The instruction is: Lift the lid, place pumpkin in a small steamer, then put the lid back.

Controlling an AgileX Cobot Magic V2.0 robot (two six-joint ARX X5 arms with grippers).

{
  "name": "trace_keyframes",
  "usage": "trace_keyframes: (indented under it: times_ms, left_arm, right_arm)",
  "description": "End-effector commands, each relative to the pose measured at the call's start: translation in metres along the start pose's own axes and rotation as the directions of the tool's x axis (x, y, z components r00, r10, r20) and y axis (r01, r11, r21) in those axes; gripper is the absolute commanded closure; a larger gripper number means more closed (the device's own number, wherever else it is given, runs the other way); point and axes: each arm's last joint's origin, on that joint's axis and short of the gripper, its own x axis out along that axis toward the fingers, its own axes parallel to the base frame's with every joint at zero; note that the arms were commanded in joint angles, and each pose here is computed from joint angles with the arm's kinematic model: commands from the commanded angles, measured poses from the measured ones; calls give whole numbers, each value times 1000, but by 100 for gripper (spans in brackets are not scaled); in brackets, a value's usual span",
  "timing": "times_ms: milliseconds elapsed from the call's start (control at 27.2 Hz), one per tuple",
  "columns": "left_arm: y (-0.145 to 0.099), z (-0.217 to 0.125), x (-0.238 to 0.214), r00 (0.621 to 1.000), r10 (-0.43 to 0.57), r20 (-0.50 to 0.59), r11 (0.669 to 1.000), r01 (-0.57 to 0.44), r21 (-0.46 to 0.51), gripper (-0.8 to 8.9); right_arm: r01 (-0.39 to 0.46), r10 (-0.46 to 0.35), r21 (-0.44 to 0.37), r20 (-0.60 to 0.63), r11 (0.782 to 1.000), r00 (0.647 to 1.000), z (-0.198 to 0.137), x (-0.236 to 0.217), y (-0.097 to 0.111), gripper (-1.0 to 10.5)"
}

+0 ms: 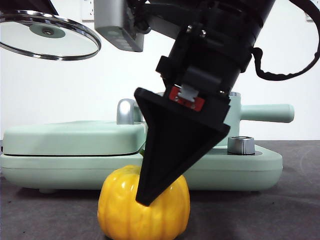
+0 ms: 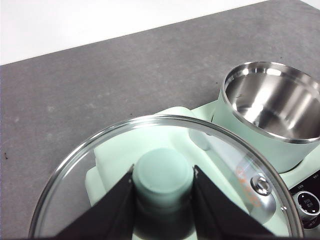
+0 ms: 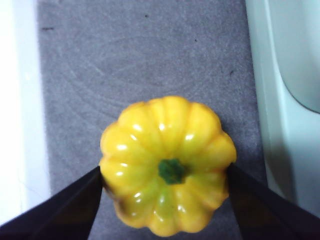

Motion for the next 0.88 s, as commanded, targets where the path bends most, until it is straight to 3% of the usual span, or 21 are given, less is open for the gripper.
trace_keyframes:
  times_ms: [37,258,442,626,883]
  left_arm:
    - [0,10,-3,998,2,59,1000,-2,3,803]
    - [0,10,-3,998,2,59,1000,-2,3,803]
    - [0,10,-3,998,2,60,1000,-2,3,803]
    - [0,10,-3,998,2,61,1000,-3,5,804]
    - [0,12,-3,997,4,80,1000,-5,16,804]
  right_arm:
    - [-20,23,66,-48,998,999,-3,5,3,654]
    - [-2,8,179,-35,984,999,-1,-26,3,654]
    - [62,-57,299,-26,952,998,5,-72,1,654]
    - [231,-223,418,-69,878,972,17,-126,-10,654]
    - [293,-356,545,11,785,934,38,-181,-49,654]
